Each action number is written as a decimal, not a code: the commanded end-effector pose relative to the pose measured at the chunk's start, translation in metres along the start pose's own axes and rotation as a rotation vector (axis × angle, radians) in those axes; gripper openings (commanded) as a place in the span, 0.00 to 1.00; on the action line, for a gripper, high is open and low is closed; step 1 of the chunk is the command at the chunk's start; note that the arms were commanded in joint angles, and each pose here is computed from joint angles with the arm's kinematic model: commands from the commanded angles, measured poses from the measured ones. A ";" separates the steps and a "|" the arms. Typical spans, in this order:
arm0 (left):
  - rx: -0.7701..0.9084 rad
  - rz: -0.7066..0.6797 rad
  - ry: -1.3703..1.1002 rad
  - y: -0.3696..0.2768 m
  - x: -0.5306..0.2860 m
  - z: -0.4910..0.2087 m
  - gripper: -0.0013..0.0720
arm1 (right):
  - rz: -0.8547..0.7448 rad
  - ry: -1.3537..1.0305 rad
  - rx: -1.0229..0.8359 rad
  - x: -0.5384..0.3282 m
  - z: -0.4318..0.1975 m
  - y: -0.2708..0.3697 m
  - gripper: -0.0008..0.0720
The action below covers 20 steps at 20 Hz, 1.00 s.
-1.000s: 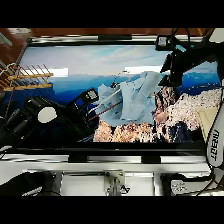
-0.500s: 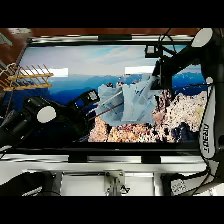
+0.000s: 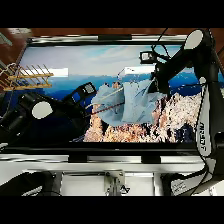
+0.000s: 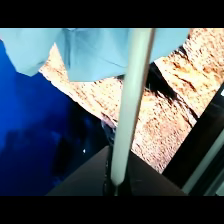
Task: Fold the shirts.
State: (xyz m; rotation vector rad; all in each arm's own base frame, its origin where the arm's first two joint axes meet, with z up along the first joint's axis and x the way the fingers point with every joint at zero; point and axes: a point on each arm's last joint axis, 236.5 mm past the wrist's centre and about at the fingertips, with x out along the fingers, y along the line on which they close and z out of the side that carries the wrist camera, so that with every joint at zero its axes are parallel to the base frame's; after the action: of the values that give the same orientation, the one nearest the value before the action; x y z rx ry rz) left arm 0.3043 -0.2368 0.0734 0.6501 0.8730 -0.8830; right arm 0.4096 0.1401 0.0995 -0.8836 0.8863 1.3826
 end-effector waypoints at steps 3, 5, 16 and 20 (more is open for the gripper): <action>-0.102 0.123 -0.078 0.059 -0.008 0.001 0.15 | 0.038 -0.007 0.013 -0.001 0.003 0.010 0.12; -0.130 0.178 -0.084 0.082 -0.013 -0.006 0.50 | 0.033 -0.002 0.013 -0.002 0.002 0.010 0.12; -0.399 0.515 -0.264 0.207 -0.111 -0.005 0.87 | -0.051 -0.001 0.117 -0.033 0.012 0.017 0.12; -0.909 0.503 -0.349 0.236 -0.133 -0.054 0.84 | -0.131 -0.023 0.152 -0.066 0.026 0.031 0.12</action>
State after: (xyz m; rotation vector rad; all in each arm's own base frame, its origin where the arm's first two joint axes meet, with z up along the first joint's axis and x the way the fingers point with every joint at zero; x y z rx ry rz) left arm 0.4421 -0.0632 0.1871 0.2218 0.6223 -0.2205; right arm 0.3873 0.1370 0.1491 -0.8178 0.9034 1.2511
